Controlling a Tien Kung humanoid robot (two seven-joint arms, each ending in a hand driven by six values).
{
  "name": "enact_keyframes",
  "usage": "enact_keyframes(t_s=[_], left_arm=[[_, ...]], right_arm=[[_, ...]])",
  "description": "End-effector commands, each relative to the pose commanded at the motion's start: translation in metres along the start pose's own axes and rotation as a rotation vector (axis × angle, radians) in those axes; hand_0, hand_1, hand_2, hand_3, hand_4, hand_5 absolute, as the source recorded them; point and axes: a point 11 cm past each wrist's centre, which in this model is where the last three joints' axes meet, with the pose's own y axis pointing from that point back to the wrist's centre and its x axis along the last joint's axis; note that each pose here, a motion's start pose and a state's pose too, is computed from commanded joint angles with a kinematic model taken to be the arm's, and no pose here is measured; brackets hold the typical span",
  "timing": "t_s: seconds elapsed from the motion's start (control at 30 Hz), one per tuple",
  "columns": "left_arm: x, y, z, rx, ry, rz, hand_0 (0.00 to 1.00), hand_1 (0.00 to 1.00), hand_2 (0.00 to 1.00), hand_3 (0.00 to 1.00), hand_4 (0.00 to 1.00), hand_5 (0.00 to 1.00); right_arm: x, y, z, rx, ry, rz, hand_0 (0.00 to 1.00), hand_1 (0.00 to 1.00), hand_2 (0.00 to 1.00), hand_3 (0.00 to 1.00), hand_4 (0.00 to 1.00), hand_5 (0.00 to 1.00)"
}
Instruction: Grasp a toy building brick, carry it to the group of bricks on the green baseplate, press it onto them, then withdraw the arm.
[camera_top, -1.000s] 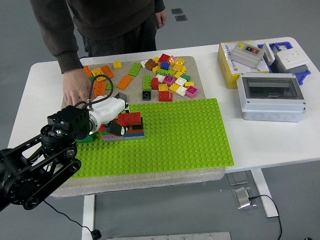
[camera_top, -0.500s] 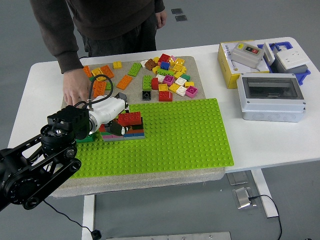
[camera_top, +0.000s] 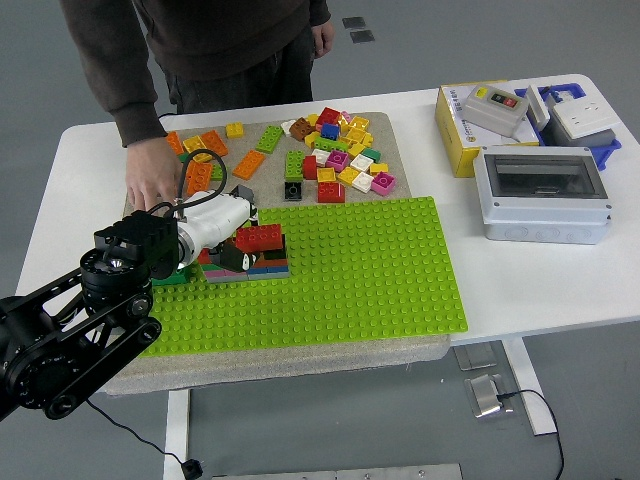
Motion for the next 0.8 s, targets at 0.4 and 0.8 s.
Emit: enact_keyframes(t_s=[0.4,0.8], left_arm=[[0.0007,-0.0001,0.0002,-0.005,0.004,-0.003,0.964,0.935,0.918,0.705,0.681,0.325],[0.0024,0.0000,-0.0005,-0.005,0.004,-0.002,0.964,0.942,0.920,0.704,0.688,0.324]], right_arm=[[-0.0003,0.0000,-0.0003,0.002,0.000,0.002,0.627,0.589,0.678,0.769,0.643,0.998],[-0.0002,0.0002,-0.0012,0.003,0.001,0.003,0.624,0.587,0.677,0.769,0.641,0.998]])
